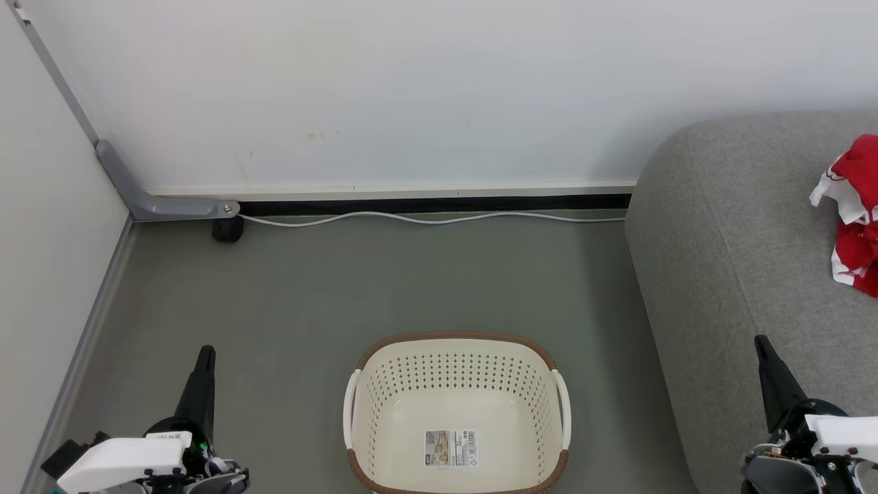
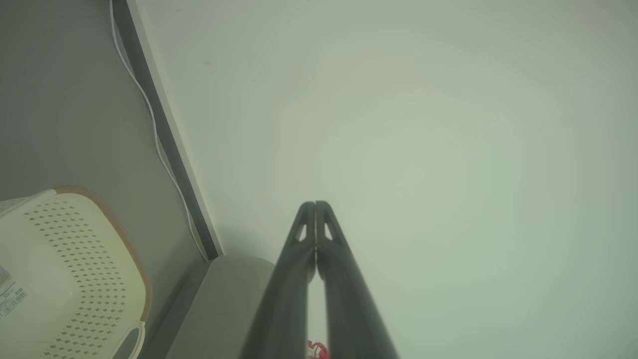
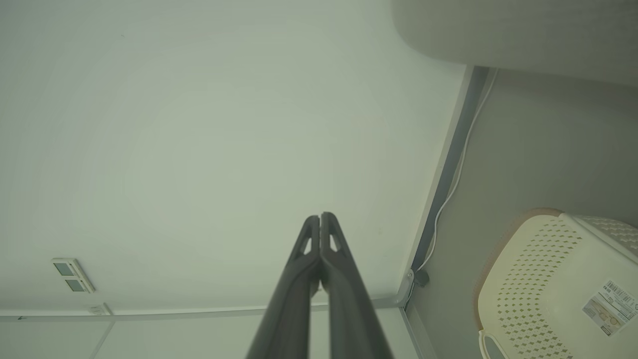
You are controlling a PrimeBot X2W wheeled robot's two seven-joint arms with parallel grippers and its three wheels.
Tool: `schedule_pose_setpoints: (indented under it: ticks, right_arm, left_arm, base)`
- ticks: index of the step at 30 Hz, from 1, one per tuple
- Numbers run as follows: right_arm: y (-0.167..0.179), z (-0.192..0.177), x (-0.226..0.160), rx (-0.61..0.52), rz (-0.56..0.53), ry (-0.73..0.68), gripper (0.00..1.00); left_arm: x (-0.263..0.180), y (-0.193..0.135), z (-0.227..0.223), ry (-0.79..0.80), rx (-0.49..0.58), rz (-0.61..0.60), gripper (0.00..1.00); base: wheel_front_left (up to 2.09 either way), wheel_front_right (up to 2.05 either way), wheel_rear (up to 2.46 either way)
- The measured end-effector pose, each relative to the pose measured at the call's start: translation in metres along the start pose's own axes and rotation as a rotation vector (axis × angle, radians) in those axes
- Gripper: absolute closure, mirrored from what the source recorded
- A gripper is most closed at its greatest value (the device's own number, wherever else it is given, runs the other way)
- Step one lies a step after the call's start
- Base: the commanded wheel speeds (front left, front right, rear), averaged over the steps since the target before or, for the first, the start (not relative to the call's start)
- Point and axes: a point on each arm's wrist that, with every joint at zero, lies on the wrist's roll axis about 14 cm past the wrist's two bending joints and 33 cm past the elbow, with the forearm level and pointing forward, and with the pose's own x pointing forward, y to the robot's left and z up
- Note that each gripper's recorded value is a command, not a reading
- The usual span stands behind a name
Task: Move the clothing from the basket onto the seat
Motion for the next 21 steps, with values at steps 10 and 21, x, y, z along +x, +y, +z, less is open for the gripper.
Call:
schedule_pose_setpoints:
  ticks: [10, 21]
  right_arm:
    - [0.0000, 0.0000, 0.0000, 0.000, 0.000, 0.000, 1.00]
    - [0.0000, 0.0000, 0.0000, 0.000, 0.000, 0.000, 1.00]
  left_arm:
    - [0.0000, 0.0000, 0.0000, 0.000, 0.000, 0.000, 1.00]
    - [0.0000, 0.0000, 0.0000, 0.000, 0.000, 0.000, 1.00]
  base:
    - [0.00, 0.00, 0.00]
    - [0.00, 0.00, 0.00]
